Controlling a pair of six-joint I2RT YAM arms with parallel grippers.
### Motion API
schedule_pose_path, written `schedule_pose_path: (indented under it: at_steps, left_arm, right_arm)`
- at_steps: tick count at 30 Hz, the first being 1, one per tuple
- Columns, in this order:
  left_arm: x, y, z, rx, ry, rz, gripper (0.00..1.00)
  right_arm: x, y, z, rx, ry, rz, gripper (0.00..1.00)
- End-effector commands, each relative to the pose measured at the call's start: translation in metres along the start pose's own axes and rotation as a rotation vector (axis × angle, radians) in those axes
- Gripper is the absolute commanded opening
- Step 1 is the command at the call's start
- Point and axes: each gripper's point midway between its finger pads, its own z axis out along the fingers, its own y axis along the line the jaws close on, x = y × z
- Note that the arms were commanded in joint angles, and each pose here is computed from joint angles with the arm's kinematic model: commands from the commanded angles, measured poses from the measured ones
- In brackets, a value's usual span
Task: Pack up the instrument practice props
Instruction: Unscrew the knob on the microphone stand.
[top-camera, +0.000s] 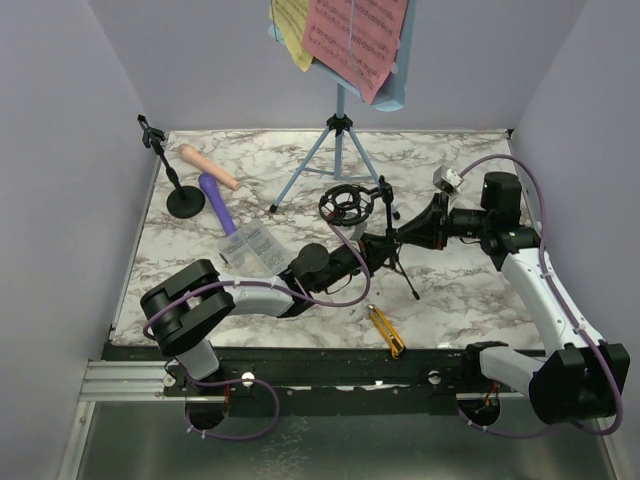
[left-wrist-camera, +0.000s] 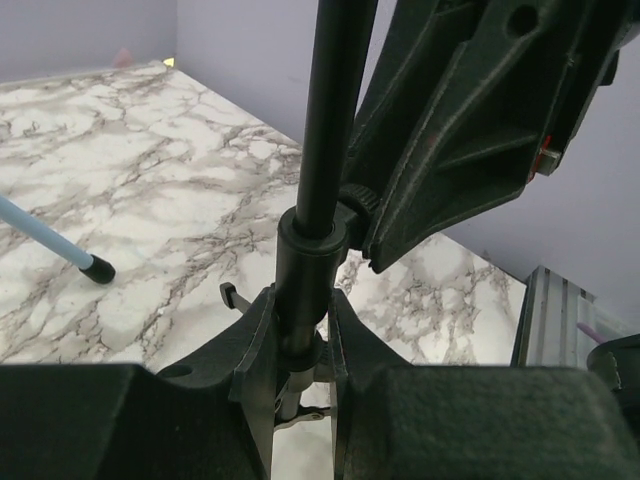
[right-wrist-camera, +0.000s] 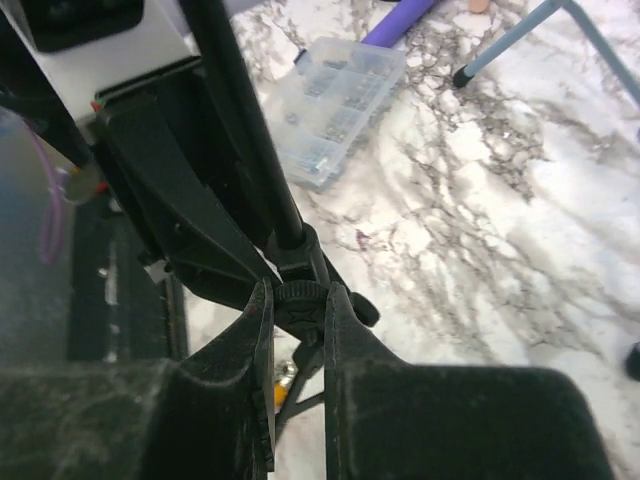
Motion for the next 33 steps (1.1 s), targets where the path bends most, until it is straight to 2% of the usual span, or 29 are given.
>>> schedule_pose_path:
  at_steps: [1,8,12,20,33]
  left_arm:
    - [-0.032,-0.060,0.006,0.204,-0.033,-0.075,0.00]
    - [-0.034,-0.064,0.007,0.252,0.003,-0.147,0.00]
    - [-0.032,-0.063,0.008,0.278,0.025,-0.185,0.00]
    - [-0.026,-0.064,0.015,0.318,0.066,-0.258,0.00]
    - [-0.041,-0.056,0.023,0.341,0.089,-0.498,0.00]
  right_arm:
    - [0.011,0.017,0.009,-0.080,0.057,-0.272,0.00]
    - [0.031,0.022,0.003,-0.165,0.099,-0.661,0.00]
    - [0.038,0.006,-0.004,-0.107,0.189,-0.778,0.00]
    - [0.041,-0.005,-0.012,-0.062,0.272,-0.869,0.00]
    - [0.037,-0.033,-0.031,0.057,0.430,-0.983,0.00]
